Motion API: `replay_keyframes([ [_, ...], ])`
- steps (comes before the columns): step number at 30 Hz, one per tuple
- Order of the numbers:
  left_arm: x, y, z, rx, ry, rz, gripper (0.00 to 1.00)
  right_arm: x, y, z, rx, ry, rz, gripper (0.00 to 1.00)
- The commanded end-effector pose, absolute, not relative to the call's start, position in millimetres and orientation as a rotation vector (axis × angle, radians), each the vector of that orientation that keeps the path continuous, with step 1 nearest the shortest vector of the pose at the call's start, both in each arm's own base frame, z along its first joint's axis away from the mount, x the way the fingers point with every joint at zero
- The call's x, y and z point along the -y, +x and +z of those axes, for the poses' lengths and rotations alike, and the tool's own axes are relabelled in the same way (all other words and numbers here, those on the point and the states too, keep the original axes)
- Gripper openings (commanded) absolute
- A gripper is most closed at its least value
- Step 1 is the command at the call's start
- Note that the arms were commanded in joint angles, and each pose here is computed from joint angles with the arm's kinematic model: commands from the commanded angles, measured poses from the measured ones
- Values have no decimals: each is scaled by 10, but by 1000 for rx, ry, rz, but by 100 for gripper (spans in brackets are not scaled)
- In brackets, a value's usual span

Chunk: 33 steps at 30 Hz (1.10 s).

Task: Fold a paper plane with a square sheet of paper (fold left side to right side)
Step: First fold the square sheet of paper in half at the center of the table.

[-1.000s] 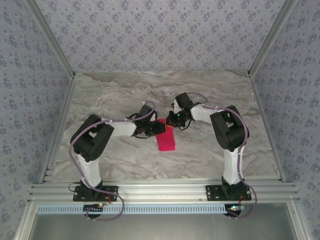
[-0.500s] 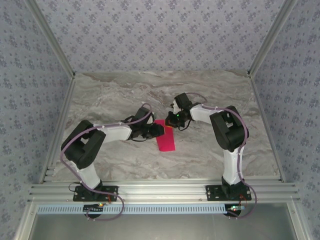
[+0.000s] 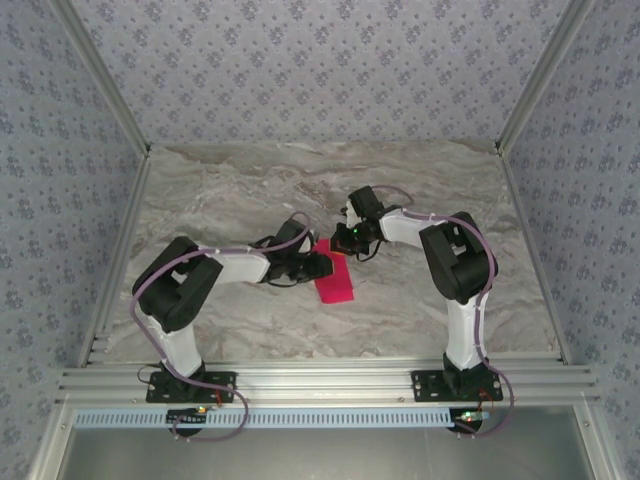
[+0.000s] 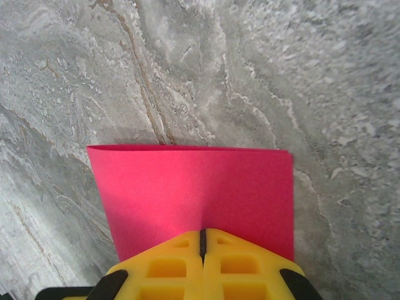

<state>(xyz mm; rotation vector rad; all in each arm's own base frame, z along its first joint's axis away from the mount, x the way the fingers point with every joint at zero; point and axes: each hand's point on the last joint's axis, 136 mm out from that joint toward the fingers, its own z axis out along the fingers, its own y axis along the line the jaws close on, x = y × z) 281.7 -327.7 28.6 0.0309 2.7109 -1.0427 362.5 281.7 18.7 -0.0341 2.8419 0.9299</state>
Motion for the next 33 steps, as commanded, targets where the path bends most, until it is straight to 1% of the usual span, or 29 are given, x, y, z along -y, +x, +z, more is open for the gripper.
replay_keyframes([
  [1,3282,2619,204,-2751,95,-1030,30,-2555,3310,-221,-3019,22,727,0],
  [8,3245,2324,144,-2795,155,-970,28,-2538,3302,-237,-3024,26,716,0],
  [24,3252,1667,49,-2859,206,-924,27,-2536,3301,-214,-3023,26,720,0],
  [29,3237,1583,86,-2843,172,-974,27,-2550,3311,-191,-3015,26,731,0],
  [33,3251,1596,263,-2799,192,-1009,27,-2453,3256,-248,-3024,69,727,0],
])
